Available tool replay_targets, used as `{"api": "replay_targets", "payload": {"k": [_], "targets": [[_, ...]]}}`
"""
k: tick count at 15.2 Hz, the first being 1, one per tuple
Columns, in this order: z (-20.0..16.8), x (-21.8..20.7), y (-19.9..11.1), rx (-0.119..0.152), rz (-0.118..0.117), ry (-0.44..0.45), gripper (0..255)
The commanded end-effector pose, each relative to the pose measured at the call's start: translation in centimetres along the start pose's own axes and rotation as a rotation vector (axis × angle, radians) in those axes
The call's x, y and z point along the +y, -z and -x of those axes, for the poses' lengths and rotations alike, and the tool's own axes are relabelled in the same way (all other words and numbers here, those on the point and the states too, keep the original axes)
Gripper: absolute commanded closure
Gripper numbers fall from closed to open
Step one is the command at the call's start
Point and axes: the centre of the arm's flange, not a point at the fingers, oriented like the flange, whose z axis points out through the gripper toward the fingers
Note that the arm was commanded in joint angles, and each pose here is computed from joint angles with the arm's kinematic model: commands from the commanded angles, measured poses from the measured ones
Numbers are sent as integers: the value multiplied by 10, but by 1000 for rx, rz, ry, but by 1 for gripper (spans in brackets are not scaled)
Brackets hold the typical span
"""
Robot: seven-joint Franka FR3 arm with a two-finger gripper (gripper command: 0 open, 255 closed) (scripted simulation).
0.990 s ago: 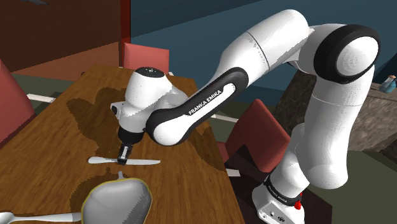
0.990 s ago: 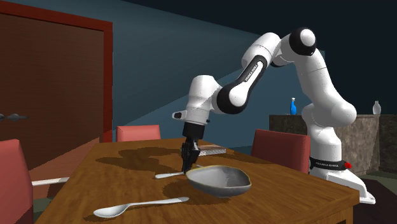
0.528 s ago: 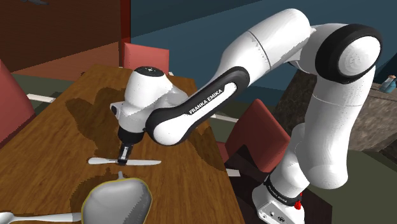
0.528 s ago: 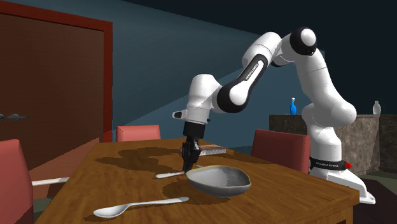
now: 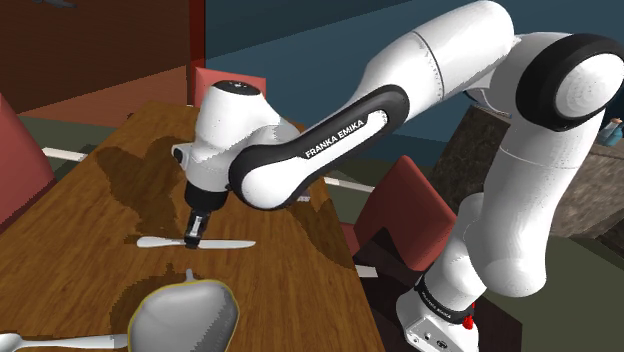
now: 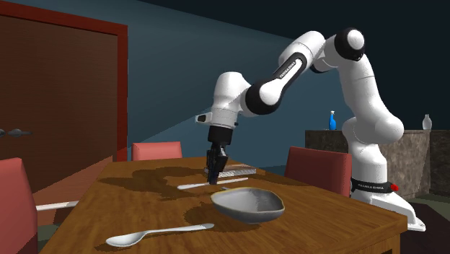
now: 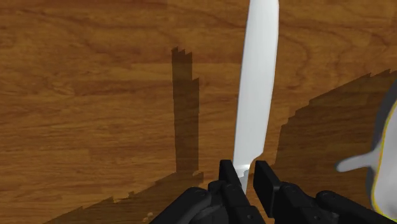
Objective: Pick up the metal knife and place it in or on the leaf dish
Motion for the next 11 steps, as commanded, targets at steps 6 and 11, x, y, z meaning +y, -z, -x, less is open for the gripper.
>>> {"api": "replay_targets", "payload": {"k": [6,11], "targets": [[-8,-1,37,0,0,0,255],[-13,-2,63,0,0,0,255]]}}
